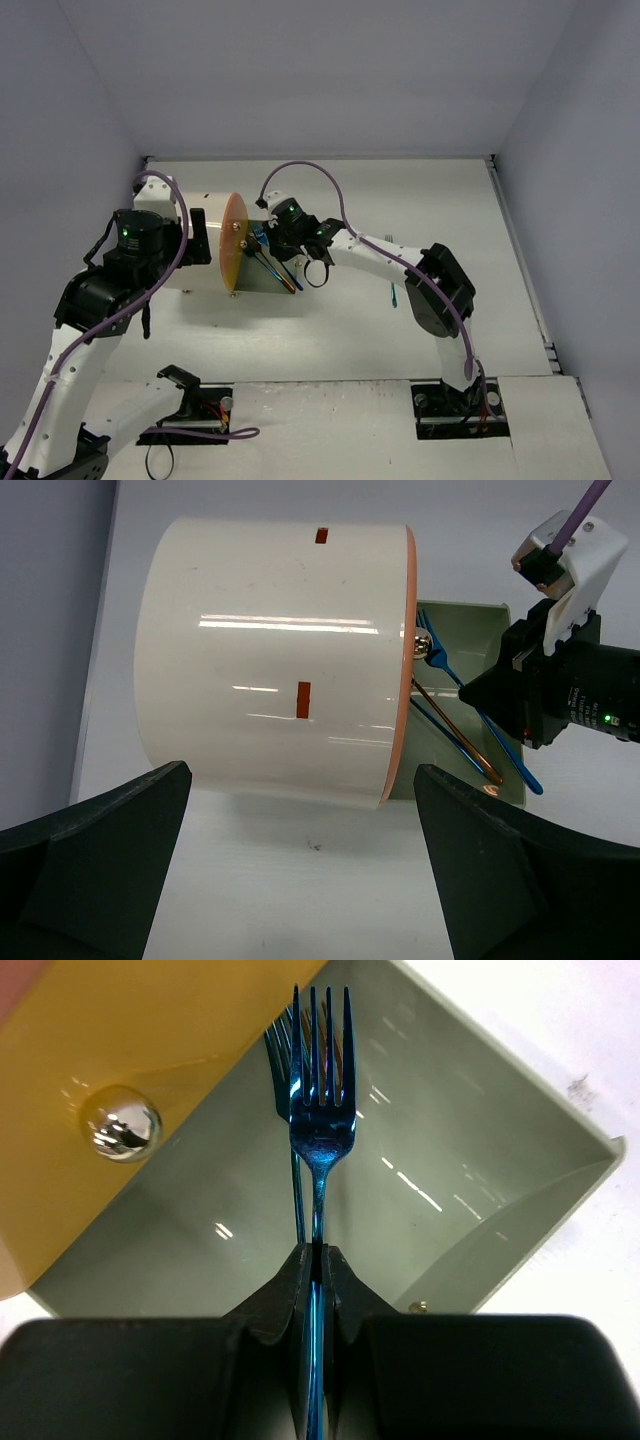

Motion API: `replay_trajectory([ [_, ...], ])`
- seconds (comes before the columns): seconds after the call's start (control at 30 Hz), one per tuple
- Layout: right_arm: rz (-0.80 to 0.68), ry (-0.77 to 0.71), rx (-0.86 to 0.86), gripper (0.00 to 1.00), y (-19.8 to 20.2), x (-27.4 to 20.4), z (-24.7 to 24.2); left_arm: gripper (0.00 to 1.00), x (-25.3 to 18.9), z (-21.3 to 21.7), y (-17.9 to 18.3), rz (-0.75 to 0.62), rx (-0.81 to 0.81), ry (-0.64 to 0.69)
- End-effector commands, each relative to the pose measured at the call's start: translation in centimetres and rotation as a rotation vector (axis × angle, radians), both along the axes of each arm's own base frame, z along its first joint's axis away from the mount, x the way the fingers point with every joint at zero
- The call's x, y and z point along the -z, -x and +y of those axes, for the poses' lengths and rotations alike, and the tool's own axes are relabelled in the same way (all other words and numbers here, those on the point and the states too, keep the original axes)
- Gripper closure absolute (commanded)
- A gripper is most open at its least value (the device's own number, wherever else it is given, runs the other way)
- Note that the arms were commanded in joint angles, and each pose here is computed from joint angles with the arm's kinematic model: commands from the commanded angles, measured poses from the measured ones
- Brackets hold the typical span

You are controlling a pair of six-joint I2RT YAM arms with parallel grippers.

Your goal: Sort the eating utensils into containers

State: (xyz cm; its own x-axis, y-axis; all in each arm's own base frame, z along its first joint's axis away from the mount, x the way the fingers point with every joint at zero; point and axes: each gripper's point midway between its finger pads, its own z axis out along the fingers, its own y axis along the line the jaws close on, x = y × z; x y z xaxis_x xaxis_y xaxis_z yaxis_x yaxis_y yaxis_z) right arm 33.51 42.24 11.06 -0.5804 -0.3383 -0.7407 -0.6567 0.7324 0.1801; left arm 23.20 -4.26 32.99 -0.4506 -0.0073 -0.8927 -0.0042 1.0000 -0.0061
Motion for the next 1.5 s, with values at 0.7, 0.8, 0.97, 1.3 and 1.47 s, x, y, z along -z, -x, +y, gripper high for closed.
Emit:
replay_trajectory([
  [0.7, 0.038, -0.018, 0.045, 0.99, 0.2, 0.3, 1.7, 0.07, -1.5, 0.2, 0.0, -0.043, -0.017, 0.025],
  [0.8, 0.033, -0.013, 0.042, 0.99, 0.1, 0.4, 1.6, 0.07, -1.4, 0.2, -0.1, -0.039, -0.017, 0.022],
  [0.97, 0.014, -0.023, 0.013, 0.99, -0.3, -0.2, 2.5, 0.07, -1.6, 0.2, -0.3, -0.043, -0.015, 0.013],
  [1.3, -0.011, -0.054, -0.009, 0.99, -1.8, -0.6, 4.9, 0.07, -1.8, 0.3, -0.3, -0.047, -0.018, 0.006],
  [1.47, -0.049, -0.047, -0.001, 0.84, -2.5, -1.4, 4.7, 0.07, -1.9, 0.3, -0.4, -0.048, -0.018, 0.01],
])
